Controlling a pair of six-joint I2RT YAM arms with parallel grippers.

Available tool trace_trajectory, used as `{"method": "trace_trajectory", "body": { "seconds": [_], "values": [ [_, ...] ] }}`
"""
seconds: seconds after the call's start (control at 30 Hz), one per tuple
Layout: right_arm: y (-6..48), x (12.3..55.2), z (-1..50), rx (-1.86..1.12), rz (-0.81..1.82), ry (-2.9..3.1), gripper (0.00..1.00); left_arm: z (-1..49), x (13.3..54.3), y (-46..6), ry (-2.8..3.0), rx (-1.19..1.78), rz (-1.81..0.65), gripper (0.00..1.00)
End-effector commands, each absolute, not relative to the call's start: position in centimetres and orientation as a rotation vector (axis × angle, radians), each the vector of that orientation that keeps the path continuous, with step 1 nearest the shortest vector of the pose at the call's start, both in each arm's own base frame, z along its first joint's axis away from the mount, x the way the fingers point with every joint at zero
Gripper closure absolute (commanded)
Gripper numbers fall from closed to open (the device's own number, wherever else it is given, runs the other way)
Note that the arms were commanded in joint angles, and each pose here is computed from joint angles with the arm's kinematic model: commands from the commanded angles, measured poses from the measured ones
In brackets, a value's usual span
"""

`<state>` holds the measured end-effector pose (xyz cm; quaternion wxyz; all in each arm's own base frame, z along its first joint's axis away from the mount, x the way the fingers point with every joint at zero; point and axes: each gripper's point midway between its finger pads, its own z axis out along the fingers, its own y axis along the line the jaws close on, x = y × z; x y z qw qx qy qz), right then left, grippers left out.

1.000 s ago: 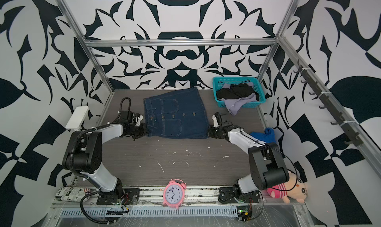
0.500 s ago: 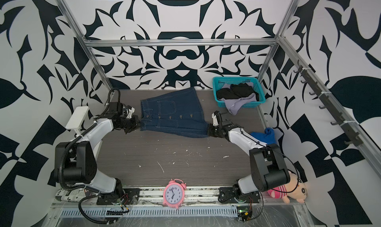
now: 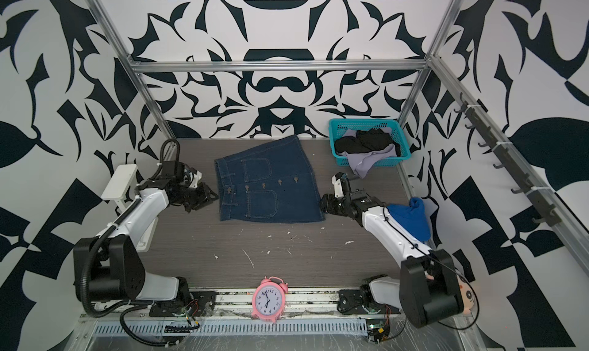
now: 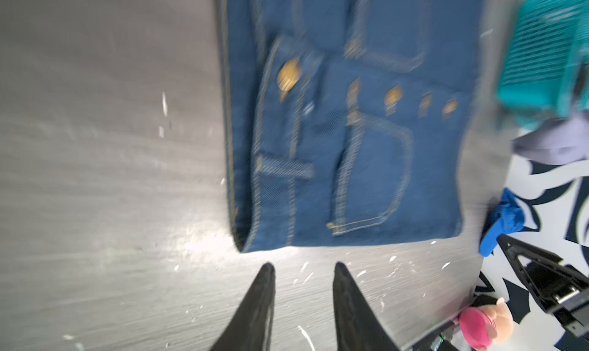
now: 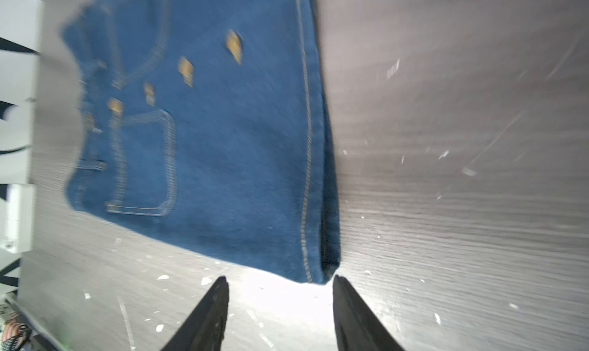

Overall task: Fold and stack skirts
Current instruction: Move the skirt to the center of the table, then rotate the skirt at the center of the table.

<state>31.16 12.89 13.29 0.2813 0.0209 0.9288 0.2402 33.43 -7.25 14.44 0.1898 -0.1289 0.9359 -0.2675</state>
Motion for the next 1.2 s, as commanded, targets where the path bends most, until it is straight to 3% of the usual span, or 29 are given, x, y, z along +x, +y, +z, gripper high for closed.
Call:
{"method": "trace_trajectory", "body": {
  "seconds": [0.0, 0.03, 0.1, 0.17, 0.37, 0.67, 0.87, 1.17],
  "values": [
    [13.2, 32.9, 17.3, -0.007, 0.639, 2.384, 0.53, 15.0, 34.0, -7.8, 2.629, -0.376, -0.772, 0.72],
    [13.9, 33.3, 17.5, -0.024, 0.682, 2.375, 0.6, 14.6, 34.3, -8.3, 2.637, -0.365, -0.772, 0.76],
    [16.1, 34.2, 17.2, -0.076, 0.741, 2.383, 0.89, 13.1, 34.8, -9.6, 2.649, -0.341, -0.778, 0.81],
    [18.1, 35.0, 15.9, -0.157, 0.664, 2.408, 0.93, 11.6, 35.6, -10.6, 2.643, -0.344, -0.819, 0.85],
    [20.9, 40.3, 12.7, -0.184, 0.529, 2.465, 0.97, 7.3, 38.7, -10.0, 2.653, -0.457, -0.772, 1.0],
    [21.7, 45.8, 8.3, -0.182, 0.372, 2.59, 1.0, 4.3, 42.7, -8.8, 2.669, -0.523, -0.666, 1.0],
    [19.7, 46.6, 5.4, -0.059, 0.252, 2.647, 1.0, 3.1, 44.4, -8.6, 2.704, -0.523, -0.631, 1.0],
    [16.6, 44.0, 3.6, 0.15, 0.258, 2.722, 1.0, 3.5, 47.4, -8.9, 2.686, -0.4, -0.618, 1.0]
  ]
}}
